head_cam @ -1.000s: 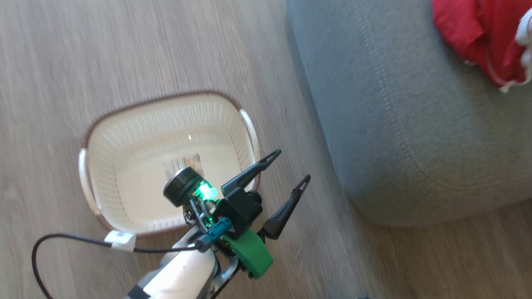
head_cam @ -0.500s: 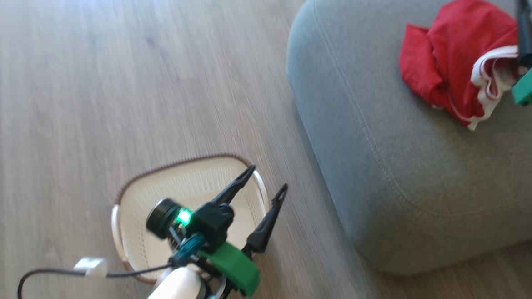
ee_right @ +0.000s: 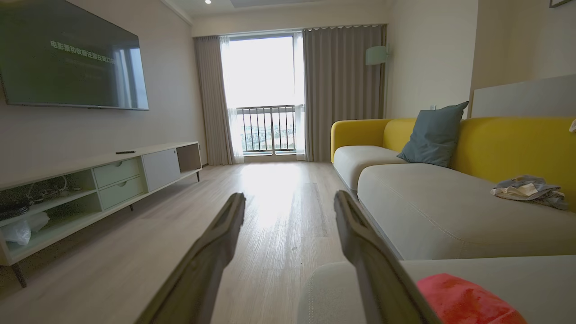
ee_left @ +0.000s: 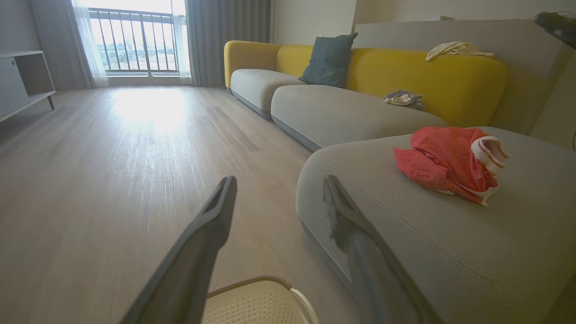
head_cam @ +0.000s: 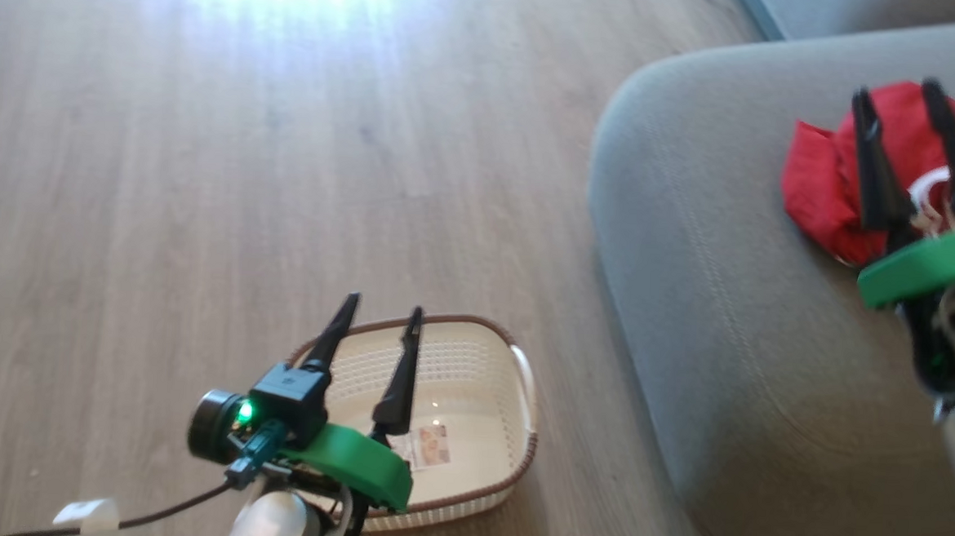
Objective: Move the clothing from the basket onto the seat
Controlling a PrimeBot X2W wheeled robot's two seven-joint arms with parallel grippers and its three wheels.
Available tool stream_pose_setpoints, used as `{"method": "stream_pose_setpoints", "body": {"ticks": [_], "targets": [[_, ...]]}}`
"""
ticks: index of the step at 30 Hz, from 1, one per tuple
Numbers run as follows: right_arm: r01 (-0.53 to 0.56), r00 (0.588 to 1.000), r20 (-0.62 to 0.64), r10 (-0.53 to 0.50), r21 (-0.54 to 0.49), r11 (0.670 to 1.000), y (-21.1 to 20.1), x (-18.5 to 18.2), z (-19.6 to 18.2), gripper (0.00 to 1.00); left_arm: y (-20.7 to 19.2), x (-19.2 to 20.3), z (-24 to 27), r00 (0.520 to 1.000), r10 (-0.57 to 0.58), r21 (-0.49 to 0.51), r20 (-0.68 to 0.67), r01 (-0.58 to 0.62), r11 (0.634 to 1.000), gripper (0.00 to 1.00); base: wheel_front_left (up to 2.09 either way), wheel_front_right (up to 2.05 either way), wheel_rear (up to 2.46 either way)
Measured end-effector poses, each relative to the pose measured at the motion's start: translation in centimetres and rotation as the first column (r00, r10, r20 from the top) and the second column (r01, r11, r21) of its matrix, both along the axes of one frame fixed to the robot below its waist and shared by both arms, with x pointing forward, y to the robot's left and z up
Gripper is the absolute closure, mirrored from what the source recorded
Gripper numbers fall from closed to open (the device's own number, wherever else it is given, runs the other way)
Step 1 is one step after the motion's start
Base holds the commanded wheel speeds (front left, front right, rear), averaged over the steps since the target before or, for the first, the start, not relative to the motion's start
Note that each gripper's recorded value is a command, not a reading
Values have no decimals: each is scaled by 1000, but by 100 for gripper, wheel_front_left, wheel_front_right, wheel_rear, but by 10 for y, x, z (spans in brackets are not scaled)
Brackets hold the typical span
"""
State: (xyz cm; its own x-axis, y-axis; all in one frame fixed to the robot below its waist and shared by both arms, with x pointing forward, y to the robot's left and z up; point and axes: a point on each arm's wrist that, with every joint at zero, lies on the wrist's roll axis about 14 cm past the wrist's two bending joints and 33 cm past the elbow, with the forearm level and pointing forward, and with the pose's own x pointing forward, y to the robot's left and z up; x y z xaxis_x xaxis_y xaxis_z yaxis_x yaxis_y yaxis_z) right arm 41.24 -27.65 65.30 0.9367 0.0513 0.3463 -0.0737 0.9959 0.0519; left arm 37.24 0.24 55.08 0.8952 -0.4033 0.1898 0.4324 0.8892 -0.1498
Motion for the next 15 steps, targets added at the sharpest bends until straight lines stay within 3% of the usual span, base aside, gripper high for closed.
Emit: {"method": "stream_pose_setpoints", "body": {"ticks": [7,15], "targets": [[-100,995,-18,102,104,990,54,-11,-34,0,67,1,7,973,231,-4,20,-231,973,0,0,0,0],[-121,983,-112,146,211,970,86,-26,-83,0,116,-19,-13,926,376,22,-30,-375,927,0,0,0,0]]}}
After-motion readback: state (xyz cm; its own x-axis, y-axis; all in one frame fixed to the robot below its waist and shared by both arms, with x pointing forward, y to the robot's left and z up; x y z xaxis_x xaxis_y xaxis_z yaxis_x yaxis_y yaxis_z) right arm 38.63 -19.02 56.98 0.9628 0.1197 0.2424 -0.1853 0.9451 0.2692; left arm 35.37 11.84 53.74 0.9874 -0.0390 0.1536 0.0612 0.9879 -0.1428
